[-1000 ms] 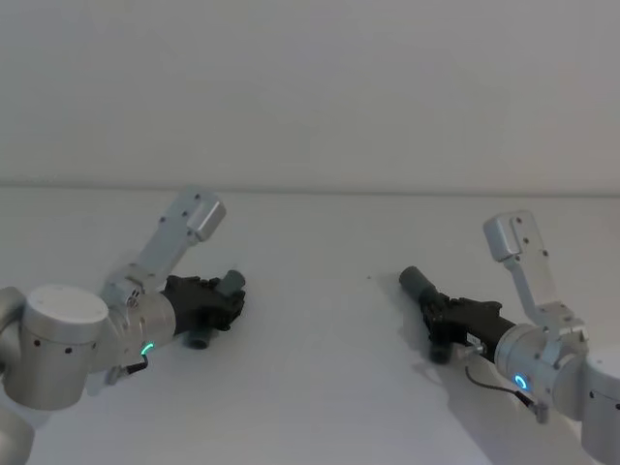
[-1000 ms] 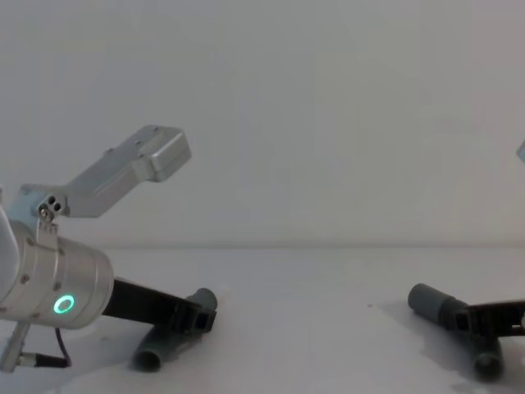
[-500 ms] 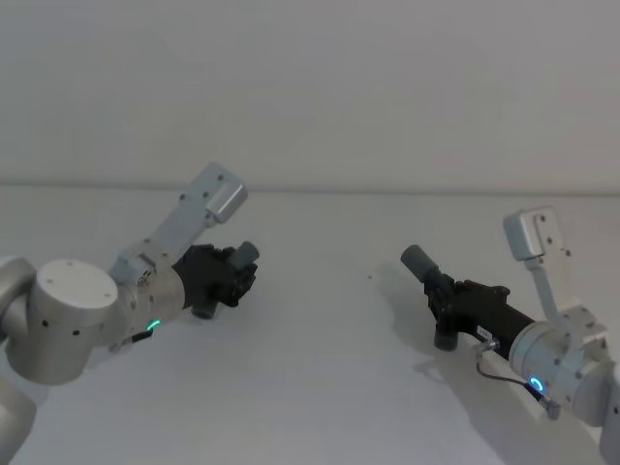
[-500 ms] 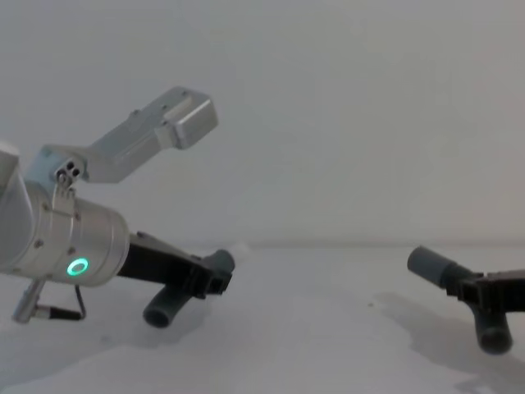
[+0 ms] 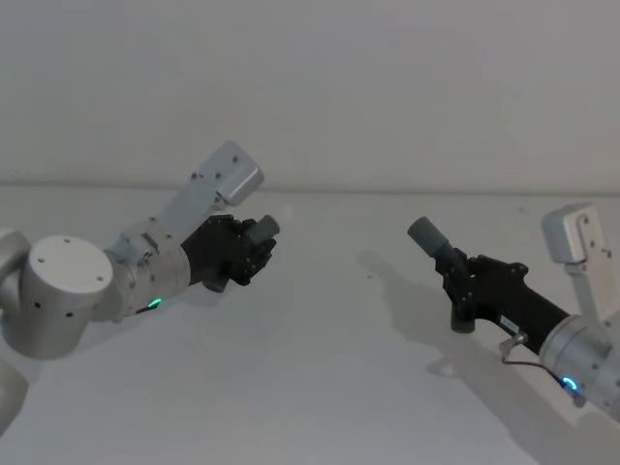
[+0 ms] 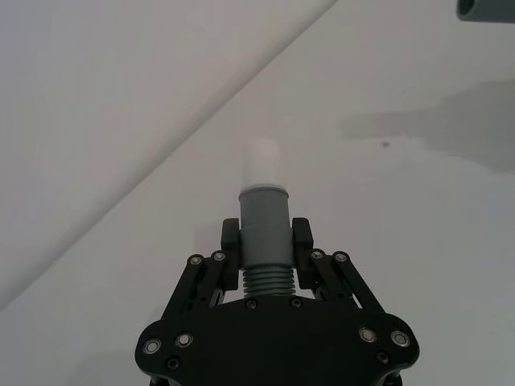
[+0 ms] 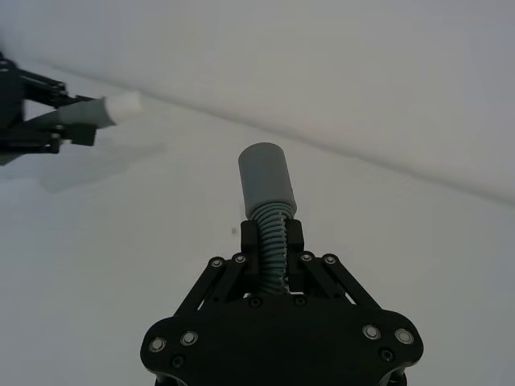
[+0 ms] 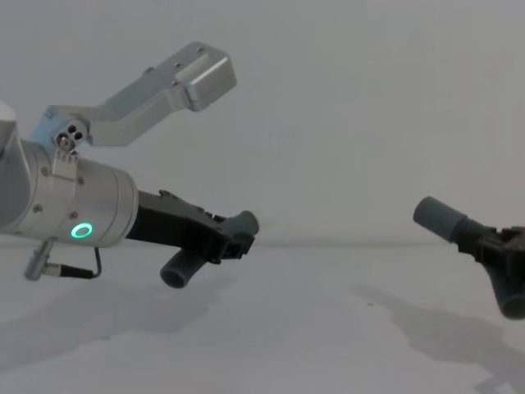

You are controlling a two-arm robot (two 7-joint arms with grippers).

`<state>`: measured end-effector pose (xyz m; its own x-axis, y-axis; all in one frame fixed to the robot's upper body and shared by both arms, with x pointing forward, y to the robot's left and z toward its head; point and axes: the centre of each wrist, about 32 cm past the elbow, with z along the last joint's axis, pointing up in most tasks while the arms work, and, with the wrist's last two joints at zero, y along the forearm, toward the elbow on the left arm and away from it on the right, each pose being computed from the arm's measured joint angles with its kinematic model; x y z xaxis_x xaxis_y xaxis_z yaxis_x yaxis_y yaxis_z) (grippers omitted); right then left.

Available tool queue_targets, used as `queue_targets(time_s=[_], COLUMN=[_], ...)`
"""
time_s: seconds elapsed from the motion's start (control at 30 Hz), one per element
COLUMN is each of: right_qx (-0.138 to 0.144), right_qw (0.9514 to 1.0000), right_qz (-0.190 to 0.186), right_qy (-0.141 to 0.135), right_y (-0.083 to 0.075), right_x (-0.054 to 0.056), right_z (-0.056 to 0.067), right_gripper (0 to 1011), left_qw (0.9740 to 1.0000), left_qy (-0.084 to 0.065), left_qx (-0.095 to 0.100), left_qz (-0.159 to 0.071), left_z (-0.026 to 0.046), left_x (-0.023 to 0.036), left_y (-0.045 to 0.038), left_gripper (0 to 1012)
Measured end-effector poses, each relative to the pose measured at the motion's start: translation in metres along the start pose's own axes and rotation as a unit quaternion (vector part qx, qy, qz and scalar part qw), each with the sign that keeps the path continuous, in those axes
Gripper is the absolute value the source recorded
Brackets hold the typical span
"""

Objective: Use both hands to pick up one end of the pipe from the table, align the ends, and insert them.

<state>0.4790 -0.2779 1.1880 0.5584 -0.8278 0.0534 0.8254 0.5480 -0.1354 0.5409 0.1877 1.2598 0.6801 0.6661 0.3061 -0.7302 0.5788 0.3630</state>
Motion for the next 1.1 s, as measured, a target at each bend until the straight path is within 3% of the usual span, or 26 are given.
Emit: queue_targets(time_s=[0.33, 0.6, 0.87, 1.1], right_qx=[0.050, 0.087, 0.097, 0.101], right_qw=[0.9958, 0.9836, 0.9739, 0.9653], right_qz=[0.052, 0.109, 0.140, 0.161], right_qy=[-0.056, -0.115, -0.150, -0.180], right_y=[-0.011, -0.025, -0.034, -0.041], right_x=[0.025, 0.044, 0.049, 0.051], right_z=[-0.009, -0.024, -0.037, -0.047], right_gripper=[163, 163, 162, 162], left_qw=[0.9986, 0.9958, 0.9930, 0.9884], left_qy=[-0.022, -0.032, -0.041, -0.054], left_qx=[-0.024, -0.043, -0.057, -0.071], left_qz=[-0.041, -0.074, -0.095, -0.123], left_z=[-0.0020, -0.0077, -0.0095, -0.0095], left_x=[0.0112, 0.0193, 0.0226, 0.0253], left_y=[0.0046, 0.0104, 0.0122, 0.0120], left_gripper=[372, 372, 372, 372])
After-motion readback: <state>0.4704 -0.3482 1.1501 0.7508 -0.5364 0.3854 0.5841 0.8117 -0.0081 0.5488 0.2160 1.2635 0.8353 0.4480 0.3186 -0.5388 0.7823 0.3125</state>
